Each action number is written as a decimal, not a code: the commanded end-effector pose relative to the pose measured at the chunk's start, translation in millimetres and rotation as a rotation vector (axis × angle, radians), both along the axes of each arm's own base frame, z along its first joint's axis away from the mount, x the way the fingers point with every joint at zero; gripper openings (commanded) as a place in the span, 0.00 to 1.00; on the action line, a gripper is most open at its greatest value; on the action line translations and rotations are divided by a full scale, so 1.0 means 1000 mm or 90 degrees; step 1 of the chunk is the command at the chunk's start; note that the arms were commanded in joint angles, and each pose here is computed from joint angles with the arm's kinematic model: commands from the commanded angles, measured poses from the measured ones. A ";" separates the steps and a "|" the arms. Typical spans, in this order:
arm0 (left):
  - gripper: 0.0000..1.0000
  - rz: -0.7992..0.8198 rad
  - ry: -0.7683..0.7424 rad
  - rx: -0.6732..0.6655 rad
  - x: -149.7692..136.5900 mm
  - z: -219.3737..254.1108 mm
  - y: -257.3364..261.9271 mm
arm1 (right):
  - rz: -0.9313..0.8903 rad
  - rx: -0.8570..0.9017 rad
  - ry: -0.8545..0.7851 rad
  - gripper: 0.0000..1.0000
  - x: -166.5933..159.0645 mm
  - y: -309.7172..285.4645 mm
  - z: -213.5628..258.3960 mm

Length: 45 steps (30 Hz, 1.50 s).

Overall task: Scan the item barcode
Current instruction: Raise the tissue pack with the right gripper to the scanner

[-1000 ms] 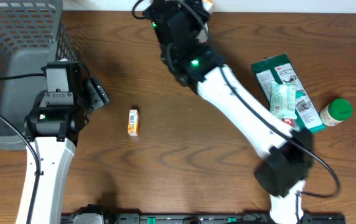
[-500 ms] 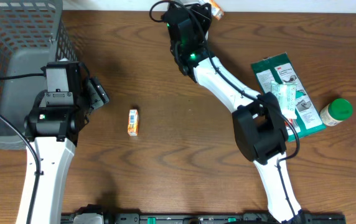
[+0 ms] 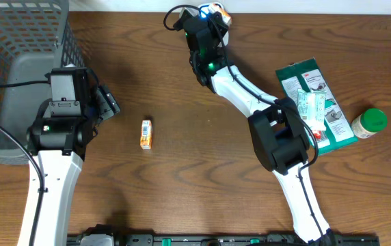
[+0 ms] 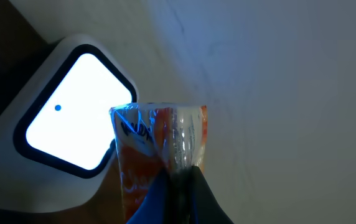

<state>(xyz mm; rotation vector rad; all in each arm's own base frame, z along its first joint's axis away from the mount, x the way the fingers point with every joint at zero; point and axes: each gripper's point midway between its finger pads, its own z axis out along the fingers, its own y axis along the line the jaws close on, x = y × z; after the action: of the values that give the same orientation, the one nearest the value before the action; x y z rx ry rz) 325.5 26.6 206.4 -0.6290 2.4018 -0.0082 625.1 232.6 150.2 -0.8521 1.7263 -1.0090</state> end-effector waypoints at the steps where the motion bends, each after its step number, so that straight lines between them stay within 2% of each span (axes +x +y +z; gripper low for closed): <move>1: 0.83 0.005 0.003 0.009 -0.001 -0.001 0.004 | 0.004 0.018 0.006 0.01 0.006 0.001 -0.020; 7: 0.83 0.005 0.003 0.009 -0.001 -0.001 0.004 | -0.004 0.059 -0.002 0.01 0.006 0.003 -0.022; 25: 0.83 0.005 0.003 0.009 -0.001 -0.001 0.004 | -0.026 0.058 -0.016 0.01 0.006 -0.003 -0.018; 33: 0.83 0.005 0.003 0.009 -0.001 -0.001 0.004 | -0.059 0.038 -0.065 0.01 -0.003 -0.003 0.020; 39: 0.83 0.005 0.003 0.009 -0.001 -0.001 0.004 | -0.091 0.062 -0.097 0.01 -0.025 0.000 0.073; 45: 0.82 0.005 0.003 0.009 -0.001 -0.001 0.004 | -0.074 0.183 -0.046 0.01 -0.060 0.003 0.111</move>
<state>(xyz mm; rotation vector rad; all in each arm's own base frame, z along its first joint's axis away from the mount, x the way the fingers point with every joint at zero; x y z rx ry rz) 325.4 26.5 206.3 -0.6290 2.4023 -0.0086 581.4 237.6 188.2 -0.7620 1.8362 -1.0190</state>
